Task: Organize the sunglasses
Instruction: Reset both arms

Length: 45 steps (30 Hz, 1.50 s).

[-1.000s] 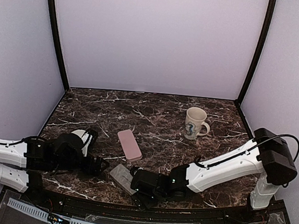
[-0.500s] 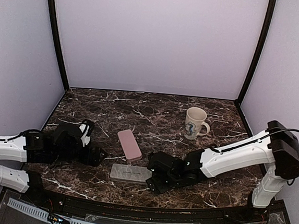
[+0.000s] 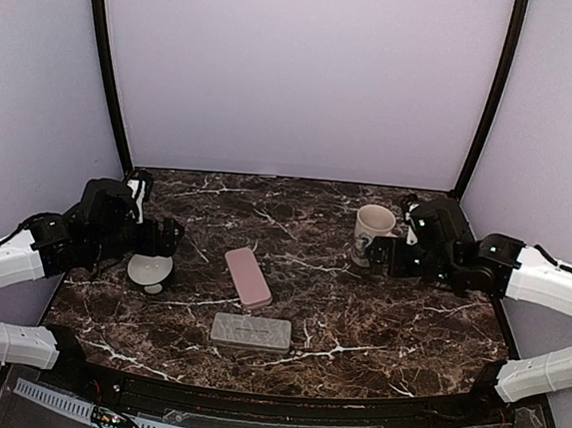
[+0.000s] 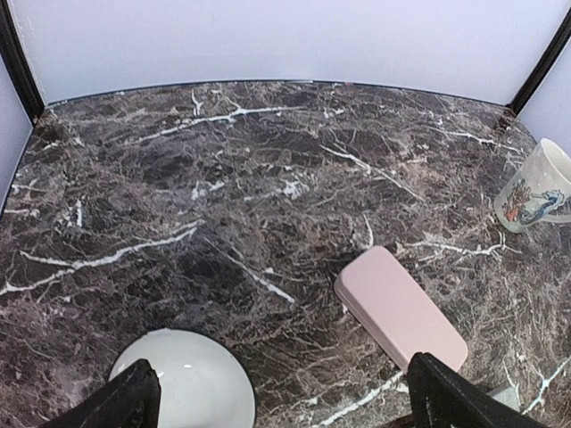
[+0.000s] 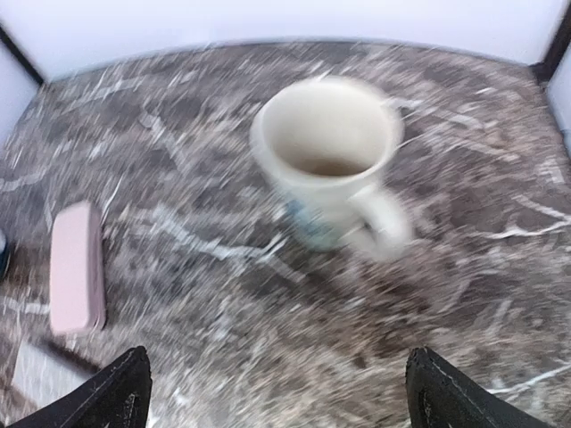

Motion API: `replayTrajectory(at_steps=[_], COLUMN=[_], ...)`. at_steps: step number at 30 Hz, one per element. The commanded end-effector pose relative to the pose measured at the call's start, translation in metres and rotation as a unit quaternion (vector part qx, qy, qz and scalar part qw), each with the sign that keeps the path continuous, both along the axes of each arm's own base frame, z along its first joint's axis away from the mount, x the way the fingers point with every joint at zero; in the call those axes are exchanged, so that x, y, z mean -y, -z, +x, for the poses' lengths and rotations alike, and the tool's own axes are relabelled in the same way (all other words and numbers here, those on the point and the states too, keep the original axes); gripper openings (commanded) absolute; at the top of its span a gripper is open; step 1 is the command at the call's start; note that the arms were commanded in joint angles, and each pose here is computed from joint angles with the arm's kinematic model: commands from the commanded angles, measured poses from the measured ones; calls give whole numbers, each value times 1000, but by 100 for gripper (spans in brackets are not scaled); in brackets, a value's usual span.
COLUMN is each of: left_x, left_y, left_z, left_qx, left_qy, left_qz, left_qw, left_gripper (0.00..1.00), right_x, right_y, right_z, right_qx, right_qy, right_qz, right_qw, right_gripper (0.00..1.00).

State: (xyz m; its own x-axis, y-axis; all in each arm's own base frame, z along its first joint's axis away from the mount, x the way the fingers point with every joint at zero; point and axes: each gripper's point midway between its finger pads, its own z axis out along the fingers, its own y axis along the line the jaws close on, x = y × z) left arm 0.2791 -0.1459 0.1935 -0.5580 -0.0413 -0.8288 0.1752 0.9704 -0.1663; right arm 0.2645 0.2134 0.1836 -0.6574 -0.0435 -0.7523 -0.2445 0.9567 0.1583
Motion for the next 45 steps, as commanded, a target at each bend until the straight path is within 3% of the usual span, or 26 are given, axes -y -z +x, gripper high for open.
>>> replayTrajectory(at_steps=[1,7,14,21,45], left_x=[-12,-19,-41,-42,-38], left_y=[-37,-72,-77,-73,-67], left_z=[12,9,-2,-4,0], left_qx=[61,146,188,188,174], left_qy=[-14,-11,-45,-42,-36], left_qz=[25,8,9,12,25], left_qw=[998,989,981,981,984], left_gripper=[99,99,99,99,99], right_x=[44,72,83,90,82], right_y=[-32,-64,-80,-93,-84], right_z=[20,28,20,16,23], right_qx=[79,137,186,216,204], right_qy=[73,121,127,132,128], right_qz=[-31,-77,-47,-35,-47], right_qw=[994,980,973,967,969], right_gripper=[100,100,100,100,100])
